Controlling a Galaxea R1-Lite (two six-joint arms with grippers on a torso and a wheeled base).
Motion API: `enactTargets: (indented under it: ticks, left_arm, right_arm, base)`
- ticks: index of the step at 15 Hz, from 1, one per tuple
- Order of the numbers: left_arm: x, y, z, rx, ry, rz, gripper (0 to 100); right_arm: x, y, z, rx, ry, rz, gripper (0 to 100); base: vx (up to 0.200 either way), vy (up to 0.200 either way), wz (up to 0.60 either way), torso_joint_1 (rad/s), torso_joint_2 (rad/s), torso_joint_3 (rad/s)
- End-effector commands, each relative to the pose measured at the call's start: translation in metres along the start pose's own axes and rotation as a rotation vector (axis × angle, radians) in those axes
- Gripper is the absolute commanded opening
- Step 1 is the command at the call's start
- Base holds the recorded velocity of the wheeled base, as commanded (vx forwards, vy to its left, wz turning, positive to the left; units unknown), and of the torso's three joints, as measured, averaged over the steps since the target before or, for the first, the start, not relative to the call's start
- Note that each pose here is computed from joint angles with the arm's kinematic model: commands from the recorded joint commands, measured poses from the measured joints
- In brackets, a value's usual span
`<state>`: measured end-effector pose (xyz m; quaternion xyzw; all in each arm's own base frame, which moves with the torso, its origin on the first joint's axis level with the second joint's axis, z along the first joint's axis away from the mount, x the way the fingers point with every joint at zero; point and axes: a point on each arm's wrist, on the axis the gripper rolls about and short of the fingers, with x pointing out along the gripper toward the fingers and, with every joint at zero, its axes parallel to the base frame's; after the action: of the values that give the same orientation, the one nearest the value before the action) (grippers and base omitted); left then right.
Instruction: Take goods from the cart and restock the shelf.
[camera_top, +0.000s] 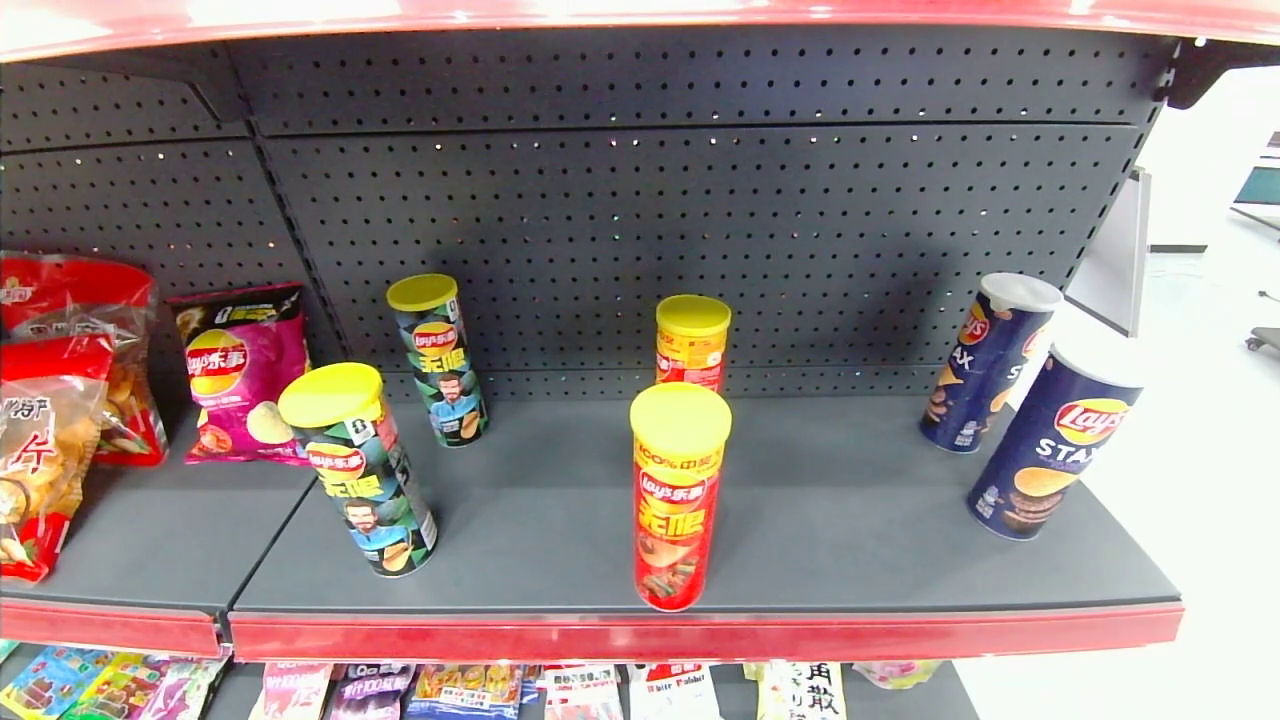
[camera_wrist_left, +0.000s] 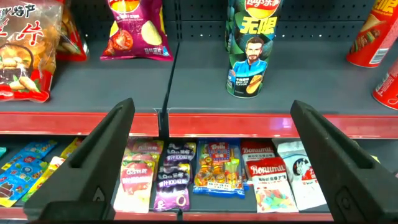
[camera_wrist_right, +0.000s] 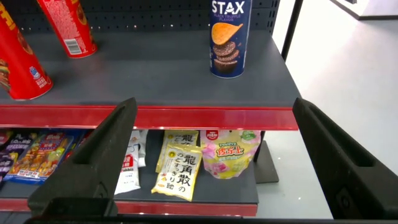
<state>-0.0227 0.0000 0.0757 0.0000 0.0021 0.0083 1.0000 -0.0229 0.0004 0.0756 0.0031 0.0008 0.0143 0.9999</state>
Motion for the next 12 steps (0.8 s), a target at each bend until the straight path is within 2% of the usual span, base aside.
enactTargets:
  ticks: [1,11,12]
  left_arm:
    - [0.0,0.0,0.0,0.0,0.0,0.0,100]
    - [0.0,0.0,0.0,0.0,0.0,0.0,100]
    - [0.0002,-0.0002,0.0,0.008,0.002,-0.012,100]
  right_arm:
    - [0.0,0.0,0.0,0.006,0.0,0.001,100]
    - [0.0,0.0,0.0,0.0,0.0,-0.001,100]
    - [0.0,0.0,0.0,0.002,0.0,-0.001,100]
  base:
    - [0.0,0.0,0.0,0.0,0.0,0.0]
    - [0.0,0.0,0.0,0.0,0.0,0.0]
    - [0.0,0.0,0.0,0.0,0.0,0.0]
